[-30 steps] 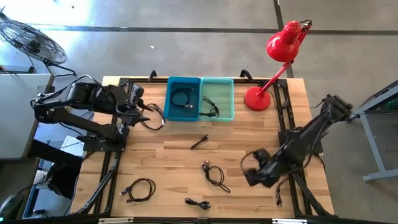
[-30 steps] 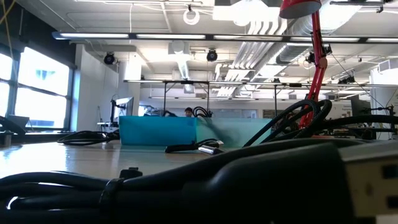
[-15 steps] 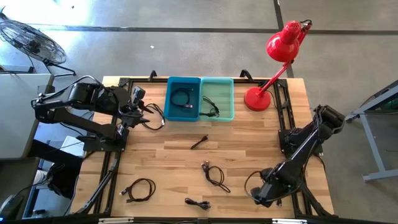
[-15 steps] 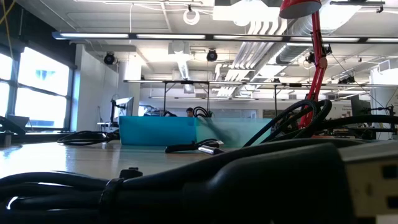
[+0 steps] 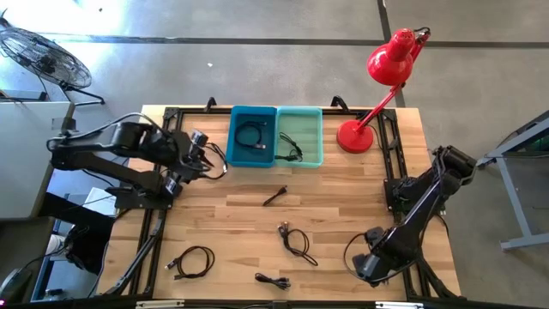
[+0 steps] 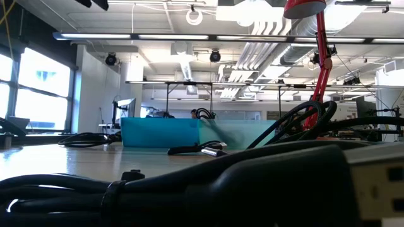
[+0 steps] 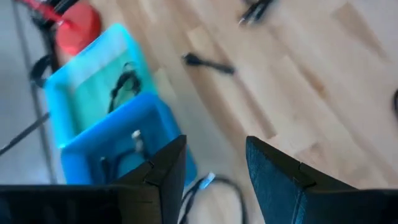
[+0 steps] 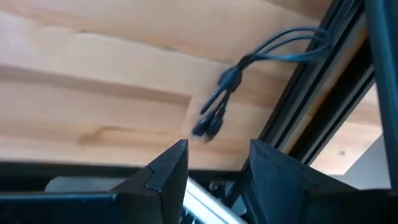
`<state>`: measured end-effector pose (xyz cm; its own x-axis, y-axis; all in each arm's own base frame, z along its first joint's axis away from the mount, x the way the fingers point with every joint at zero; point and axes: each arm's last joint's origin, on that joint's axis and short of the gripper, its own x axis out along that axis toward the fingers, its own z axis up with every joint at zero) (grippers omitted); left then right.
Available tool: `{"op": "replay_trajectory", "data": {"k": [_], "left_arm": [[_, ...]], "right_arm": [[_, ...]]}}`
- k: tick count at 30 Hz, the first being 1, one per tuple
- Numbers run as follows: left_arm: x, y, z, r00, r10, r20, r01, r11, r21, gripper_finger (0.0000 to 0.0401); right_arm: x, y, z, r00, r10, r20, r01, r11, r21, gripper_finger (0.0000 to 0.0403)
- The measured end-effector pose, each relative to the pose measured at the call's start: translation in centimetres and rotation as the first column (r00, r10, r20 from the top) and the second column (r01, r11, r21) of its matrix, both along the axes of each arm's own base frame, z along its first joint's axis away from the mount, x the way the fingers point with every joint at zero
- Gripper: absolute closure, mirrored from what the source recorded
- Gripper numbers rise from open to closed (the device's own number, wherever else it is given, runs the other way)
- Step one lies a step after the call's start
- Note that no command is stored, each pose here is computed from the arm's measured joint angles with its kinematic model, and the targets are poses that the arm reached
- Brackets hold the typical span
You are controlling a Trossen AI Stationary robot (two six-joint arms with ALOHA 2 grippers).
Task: Pick & Place USB Port
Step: Put the black usb cable into the light blue bin
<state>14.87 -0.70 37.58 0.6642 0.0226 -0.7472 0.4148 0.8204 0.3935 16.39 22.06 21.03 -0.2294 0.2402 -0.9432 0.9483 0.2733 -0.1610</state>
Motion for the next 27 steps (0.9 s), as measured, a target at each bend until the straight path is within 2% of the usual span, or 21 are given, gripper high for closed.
{"op": "replay_trajectory", "data": {"k": [7, 14, 19, 27], "left_arm": [[1.1, -0.5, -1.3, 0.995, -0.096, 0.036, 0.1, 0.987, -0.124, 0.024], [1.0, -0.5, -1.4, 0.996, -0.087, 0.027, 0.09, 0.987, -0.132, 0.024], [1.0, -0.5, -1.4, 0.997, -0.077, 0.026, 0.08, 0.987, -0.142, 0.024], [1.0, -0.5, -1.4, 0.997, -0.07, 0.024, 0.073, 0.987, -0.146, 0.024]], "right_arm": [[-0.8, -0.7, -2.3, 1.0, -0.003, -0.026, 0.002, 1.0, -0.021, 0.0237], [-1.6, -1.3, -4.1, 0.998, -0.01, -0.056, 0.007, 0.999, -0.044, 0.0228], [-1.7, -1.2, -5.1, 1.0, -0.008, -0.027, 0.008, 1.0, 0.002, 0.0228], [-2.1, -1.7, -6.5, 1.0, -0.006, -0.028, 0.006, 1.0, 0.02, 0.0229]]}}
